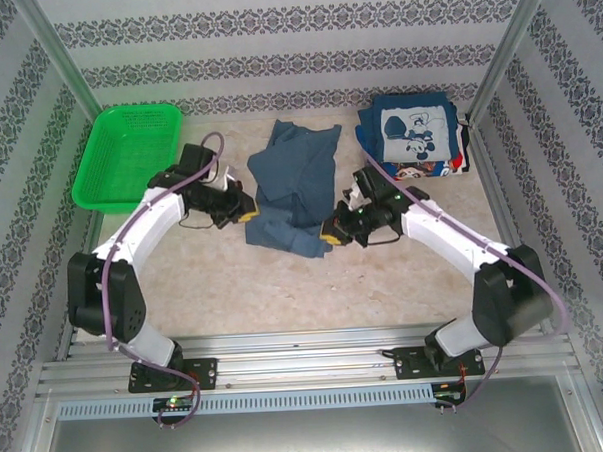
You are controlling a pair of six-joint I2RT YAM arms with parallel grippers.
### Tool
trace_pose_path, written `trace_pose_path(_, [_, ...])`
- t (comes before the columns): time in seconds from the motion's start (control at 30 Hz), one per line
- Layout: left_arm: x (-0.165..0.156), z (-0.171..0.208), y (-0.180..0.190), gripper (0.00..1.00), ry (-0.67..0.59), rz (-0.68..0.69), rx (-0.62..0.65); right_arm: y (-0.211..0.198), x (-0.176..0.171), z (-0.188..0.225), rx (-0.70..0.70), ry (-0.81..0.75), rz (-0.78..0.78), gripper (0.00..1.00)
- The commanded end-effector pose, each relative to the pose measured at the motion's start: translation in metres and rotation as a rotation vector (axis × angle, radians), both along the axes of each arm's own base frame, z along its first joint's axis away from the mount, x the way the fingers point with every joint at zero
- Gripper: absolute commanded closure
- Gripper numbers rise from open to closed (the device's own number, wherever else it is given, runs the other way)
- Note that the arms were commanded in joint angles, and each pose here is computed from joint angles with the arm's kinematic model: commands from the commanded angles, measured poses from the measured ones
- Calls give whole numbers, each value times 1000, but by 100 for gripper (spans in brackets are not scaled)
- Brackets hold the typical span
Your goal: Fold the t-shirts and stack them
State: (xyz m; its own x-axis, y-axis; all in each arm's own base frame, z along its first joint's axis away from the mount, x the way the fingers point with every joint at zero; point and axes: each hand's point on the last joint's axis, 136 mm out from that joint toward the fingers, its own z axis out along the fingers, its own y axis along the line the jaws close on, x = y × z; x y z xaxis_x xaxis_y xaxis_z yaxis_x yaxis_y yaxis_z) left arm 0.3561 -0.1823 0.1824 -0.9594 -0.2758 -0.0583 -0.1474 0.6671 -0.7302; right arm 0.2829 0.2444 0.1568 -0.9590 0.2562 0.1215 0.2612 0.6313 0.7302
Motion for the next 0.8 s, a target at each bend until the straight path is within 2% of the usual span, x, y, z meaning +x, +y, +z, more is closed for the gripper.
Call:
trace_pose_path(0.0, [28, 5, 6, 100, -49, -14, 2, -4, 20, 0, 0, -9, 42, 99])
trace_pose_path(0.27, [87, -3, 12, 100, -74, -30, 5, -8, 79, -9, 3, -10, 22, 98])
trace_pose_path(0.77, [141, -44, 12, 100, -57, -55, 24, -18, 129, -51, -28, 23, -17, 92])
